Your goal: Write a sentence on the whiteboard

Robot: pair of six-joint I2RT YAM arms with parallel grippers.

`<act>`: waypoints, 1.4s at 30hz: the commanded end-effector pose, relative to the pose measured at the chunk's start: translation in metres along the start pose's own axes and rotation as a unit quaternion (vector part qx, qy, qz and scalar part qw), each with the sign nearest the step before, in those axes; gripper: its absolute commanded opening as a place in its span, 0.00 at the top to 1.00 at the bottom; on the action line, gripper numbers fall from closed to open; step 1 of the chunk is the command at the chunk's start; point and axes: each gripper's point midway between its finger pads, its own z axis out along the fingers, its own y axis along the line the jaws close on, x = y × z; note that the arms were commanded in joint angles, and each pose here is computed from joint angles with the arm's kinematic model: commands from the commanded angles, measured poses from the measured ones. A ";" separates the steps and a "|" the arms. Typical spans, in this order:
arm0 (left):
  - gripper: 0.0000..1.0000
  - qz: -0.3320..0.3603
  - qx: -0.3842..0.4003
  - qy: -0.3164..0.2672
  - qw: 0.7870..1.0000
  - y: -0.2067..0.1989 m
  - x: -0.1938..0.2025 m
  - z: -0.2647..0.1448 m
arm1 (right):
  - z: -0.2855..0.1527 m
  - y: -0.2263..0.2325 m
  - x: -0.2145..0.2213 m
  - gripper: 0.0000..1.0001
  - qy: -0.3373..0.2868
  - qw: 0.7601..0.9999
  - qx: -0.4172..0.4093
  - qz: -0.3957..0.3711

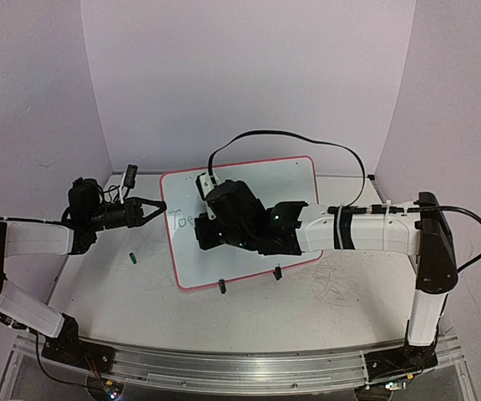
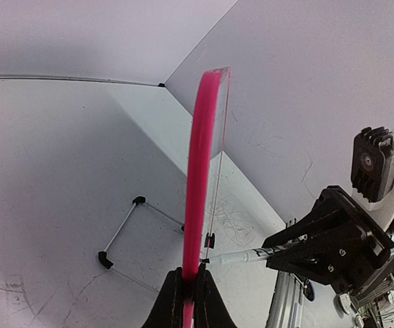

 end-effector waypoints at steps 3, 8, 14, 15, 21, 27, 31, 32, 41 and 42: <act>1.00 0.025 0.032 -0.006 0.999 -0.020 -0.008 0.000 | 0.002 -0.005 0.008 1.00 0.010 1.000 0.006 0.008; 1.00 0.025 0.032 -0.005 0.999 -0.020 -0.008 0.000 | -0.001 -0.009 0.008 1.00 0.009 1.000 0.016 0.010; 1.00 0.025 0.033 -0.005 0.999 -0.020 -0.008 -0.001 | -0.004 -0.015 0.002 1.00 0.000 0.999 0.030 0.012; 1.00 0.025 0.032 -0.006 0.999 -0.020 -0.008 -0.001 | -0.005 -0.016 0.001 1.00 -0.001 0.999 0.033 0.013; 1.00 0.026 0.033 -0.006 0.999 -0.021 -0.009 -0.001 | -0.008 -0.021 -0.007 1.00 -0.011 0.999 0.042 0.015; 1.00 0.027 0.034 -0.006 0.999 -0.022 -0.009 -0.001 | -0.008 -0.020 -0.016 1.00 -0.020 0.999 0.044 0.014; 1.00 0.026 0.034 -0.005 0.999 -0.022 -0.008 -0.001 | -0.006 -0.021 -0.023 1.00 -0.028 0.998 0.047 0.016; 1.00 0.027 0.034 -0.006 0.999 -0.022 -0.009 -0.002 | -0.006 -0.021 -0.023 1.00 -0.029 0.998 0.049 0.016; 1.00 0.025 0.033 -0.005 0.999 -0.021 -0.008 -0.001 | -0.004 -0.026 -0.030 1.00 -0.035 0.998 0.055 0.018; 1.00 0.025 0.033 -0.005 0.999 -0.021 -0.008 -0.001 | -0.003 -0.026 -0.030 1.00 -0.035 0.998 0.054 0.018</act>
